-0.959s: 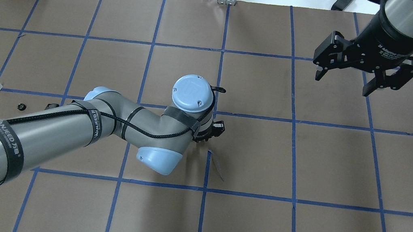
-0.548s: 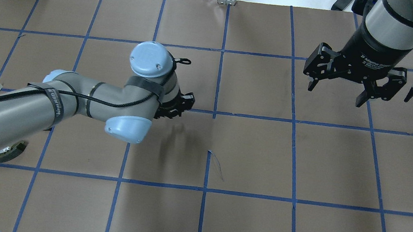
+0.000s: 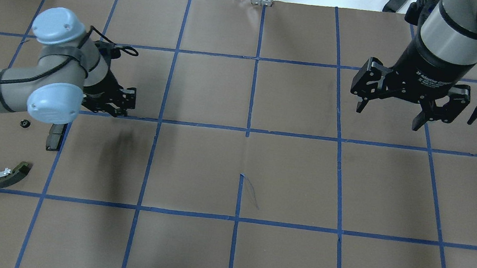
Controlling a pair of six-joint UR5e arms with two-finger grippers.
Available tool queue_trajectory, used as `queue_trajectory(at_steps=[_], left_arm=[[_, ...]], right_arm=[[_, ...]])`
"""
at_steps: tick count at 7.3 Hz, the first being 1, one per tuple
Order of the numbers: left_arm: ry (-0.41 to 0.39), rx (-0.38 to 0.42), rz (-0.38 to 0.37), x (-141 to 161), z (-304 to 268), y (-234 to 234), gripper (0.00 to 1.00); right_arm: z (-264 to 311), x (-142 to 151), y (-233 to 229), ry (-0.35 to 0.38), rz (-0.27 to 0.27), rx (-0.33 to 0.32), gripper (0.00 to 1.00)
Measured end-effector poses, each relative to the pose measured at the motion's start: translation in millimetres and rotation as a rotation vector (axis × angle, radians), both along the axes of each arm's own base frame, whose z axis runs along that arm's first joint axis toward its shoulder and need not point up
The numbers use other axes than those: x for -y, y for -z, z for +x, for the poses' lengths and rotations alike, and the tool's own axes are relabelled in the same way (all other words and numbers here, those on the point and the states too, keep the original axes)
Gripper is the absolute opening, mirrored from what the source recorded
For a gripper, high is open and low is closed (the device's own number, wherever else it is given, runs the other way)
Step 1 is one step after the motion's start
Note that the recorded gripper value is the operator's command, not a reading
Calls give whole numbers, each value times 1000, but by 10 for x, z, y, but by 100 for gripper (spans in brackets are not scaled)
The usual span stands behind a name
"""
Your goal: Place bearing gear from tray to pile
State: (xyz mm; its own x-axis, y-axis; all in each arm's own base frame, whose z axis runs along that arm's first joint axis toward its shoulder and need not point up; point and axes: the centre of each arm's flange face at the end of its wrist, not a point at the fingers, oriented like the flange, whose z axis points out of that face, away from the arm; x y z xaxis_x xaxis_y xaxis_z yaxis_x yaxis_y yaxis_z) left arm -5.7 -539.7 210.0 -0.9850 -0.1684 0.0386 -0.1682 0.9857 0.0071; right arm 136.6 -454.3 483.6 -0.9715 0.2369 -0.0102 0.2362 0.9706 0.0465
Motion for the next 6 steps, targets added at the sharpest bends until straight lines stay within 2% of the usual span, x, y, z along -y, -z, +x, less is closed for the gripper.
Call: queue_trajectory(at_steps=[2,4,5,6], left_arm=[[109,22,35,-123,1021,34,0],[159,51,63,-266,1681,76,0],[160,60,73,-309,1843,101,18],[159,63,79,-326,1909,128,99]], right_arm=[[-20,-12,7,-2,4,-18,100],[-39,-13,-16,0,-3,-28,100],[-51,-9,-31,2,-7,-27,100],[-62,-4,-38,4,-9,-25,100]])
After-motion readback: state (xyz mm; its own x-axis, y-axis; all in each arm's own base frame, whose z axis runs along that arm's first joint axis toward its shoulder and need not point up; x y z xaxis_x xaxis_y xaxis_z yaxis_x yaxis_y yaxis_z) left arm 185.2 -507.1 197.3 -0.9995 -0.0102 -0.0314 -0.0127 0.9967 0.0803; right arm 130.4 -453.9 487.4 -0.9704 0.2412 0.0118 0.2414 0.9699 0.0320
